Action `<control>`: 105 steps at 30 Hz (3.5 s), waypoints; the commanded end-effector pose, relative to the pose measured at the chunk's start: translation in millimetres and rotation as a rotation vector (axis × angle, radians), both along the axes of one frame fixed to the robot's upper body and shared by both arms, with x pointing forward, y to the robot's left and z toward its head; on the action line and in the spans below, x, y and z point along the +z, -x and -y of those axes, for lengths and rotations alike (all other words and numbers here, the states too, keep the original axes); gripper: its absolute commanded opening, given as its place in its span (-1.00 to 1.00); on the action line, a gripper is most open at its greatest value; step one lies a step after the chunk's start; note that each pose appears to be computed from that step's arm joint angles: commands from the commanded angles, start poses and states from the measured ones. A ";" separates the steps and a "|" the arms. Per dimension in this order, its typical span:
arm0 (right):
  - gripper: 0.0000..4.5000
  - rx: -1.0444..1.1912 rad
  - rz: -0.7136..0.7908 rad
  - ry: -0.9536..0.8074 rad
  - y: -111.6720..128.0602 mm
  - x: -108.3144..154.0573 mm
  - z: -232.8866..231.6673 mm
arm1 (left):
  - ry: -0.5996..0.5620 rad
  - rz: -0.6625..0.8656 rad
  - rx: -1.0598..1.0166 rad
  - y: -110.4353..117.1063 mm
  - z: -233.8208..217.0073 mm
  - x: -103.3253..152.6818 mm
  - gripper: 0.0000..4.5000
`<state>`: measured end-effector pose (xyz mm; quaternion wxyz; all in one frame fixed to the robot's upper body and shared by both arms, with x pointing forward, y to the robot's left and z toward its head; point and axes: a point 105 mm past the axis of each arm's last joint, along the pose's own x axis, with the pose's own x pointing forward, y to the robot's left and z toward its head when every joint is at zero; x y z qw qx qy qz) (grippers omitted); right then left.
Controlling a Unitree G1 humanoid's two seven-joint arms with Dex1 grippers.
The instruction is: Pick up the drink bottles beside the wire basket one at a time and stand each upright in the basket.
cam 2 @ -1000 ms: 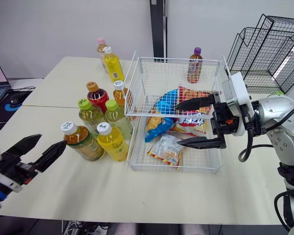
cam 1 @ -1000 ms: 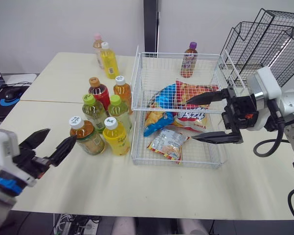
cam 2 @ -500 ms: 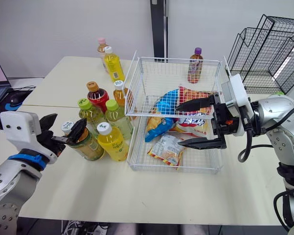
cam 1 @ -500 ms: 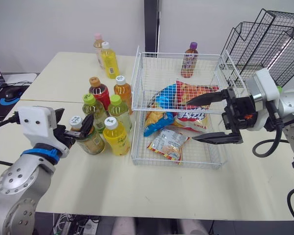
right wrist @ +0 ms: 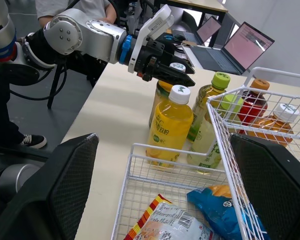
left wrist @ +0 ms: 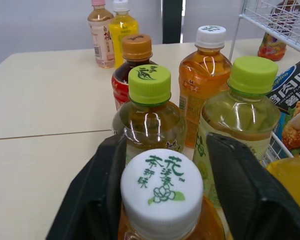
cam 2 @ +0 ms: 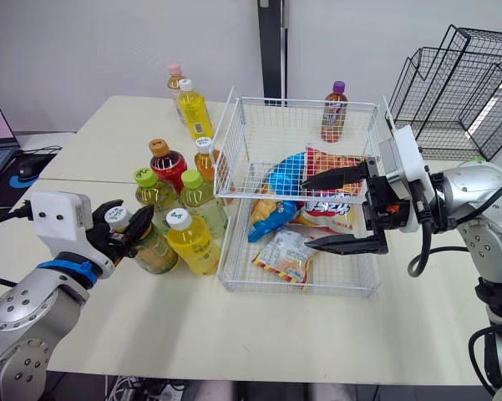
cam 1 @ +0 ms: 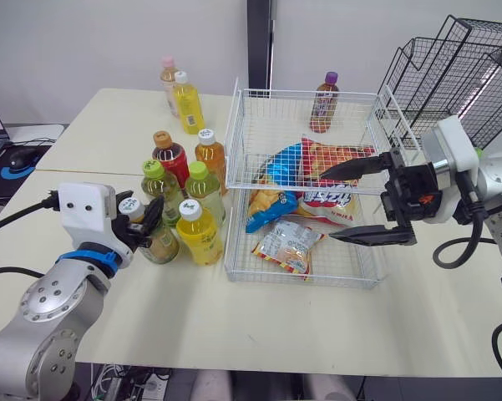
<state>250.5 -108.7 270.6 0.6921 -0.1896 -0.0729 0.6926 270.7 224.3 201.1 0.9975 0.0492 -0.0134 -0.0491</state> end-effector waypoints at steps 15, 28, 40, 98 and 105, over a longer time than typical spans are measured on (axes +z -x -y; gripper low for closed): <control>1.00 -0.127 0.090 -0.054 4.0 34.0 17.8 | -0.233 -0.012 -0.464 20.1 -8.6 105.8 -0.39; 1.00 -0.422 0.116 -0.086 26.1 51.0 58.8 | -0.223 0.231 -0.806 -22.4 46.2 251.3 -0.39; 1.00 -0.677 0.156 -0.204 41.2 33.1 65.2 | -0.178 0.361 -1.119 -73.9 183.9 284.6 -0.39; 1.00 -0.581 0.160 -0.123 20.0 34.0 42.9 | -0.209 0.092 -0.939 -68.8 43.3 163.7 0.99; 1.00 -0.350 0.113 -0.090 21.1 28.8 17.3 | -0.192 -0.071 -0.677 -37.3 -30.3 114.4 0.99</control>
